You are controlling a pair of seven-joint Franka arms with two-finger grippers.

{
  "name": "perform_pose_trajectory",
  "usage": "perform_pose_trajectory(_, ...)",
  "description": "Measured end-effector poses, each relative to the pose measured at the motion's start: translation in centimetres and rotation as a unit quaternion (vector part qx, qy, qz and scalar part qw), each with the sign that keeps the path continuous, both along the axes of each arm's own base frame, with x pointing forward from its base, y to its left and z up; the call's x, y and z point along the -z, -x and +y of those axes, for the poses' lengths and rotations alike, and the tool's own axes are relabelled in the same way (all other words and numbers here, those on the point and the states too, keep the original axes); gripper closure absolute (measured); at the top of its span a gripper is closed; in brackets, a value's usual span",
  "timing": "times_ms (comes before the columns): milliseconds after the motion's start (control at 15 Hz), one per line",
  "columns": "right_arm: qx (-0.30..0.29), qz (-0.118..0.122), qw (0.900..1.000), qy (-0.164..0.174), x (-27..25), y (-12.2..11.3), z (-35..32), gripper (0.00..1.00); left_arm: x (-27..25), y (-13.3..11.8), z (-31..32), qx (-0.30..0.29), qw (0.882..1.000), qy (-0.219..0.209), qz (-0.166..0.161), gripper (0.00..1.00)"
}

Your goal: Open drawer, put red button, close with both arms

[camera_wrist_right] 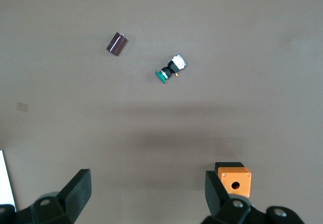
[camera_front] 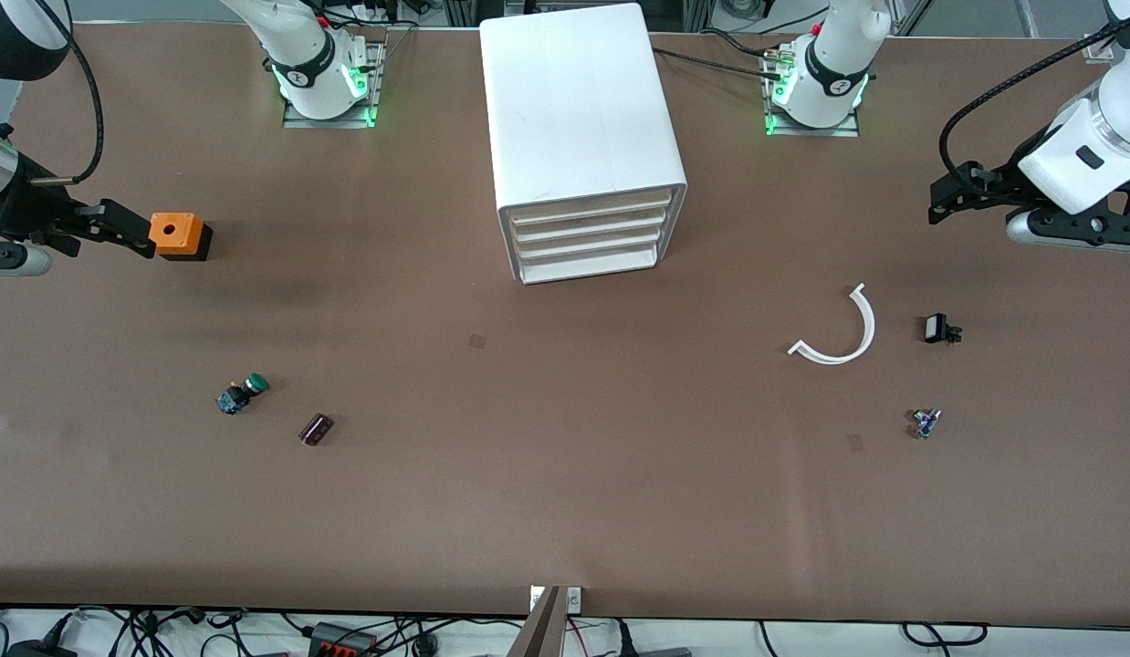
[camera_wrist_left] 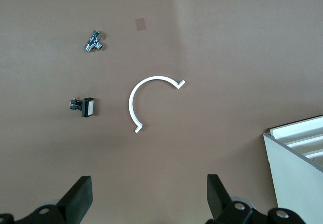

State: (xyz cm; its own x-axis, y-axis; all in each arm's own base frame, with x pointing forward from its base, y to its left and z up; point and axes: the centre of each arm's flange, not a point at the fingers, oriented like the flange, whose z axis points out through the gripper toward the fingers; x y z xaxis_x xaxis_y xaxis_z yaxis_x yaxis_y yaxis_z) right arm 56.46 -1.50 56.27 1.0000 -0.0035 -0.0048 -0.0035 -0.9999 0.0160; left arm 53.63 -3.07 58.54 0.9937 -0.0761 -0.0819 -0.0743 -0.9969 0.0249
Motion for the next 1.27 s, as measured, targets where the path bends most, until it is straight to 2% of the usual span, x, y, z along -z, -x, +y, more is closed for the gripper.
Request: perform_pose_trajectory(1267, 0.003, -0.001, 1.000, 0.006, -0.14, 0.33, -0.79, 0.00, -0.17, -0.04, -0.19, 0.005, 1.000, -0.009, -0.002, 0.00)
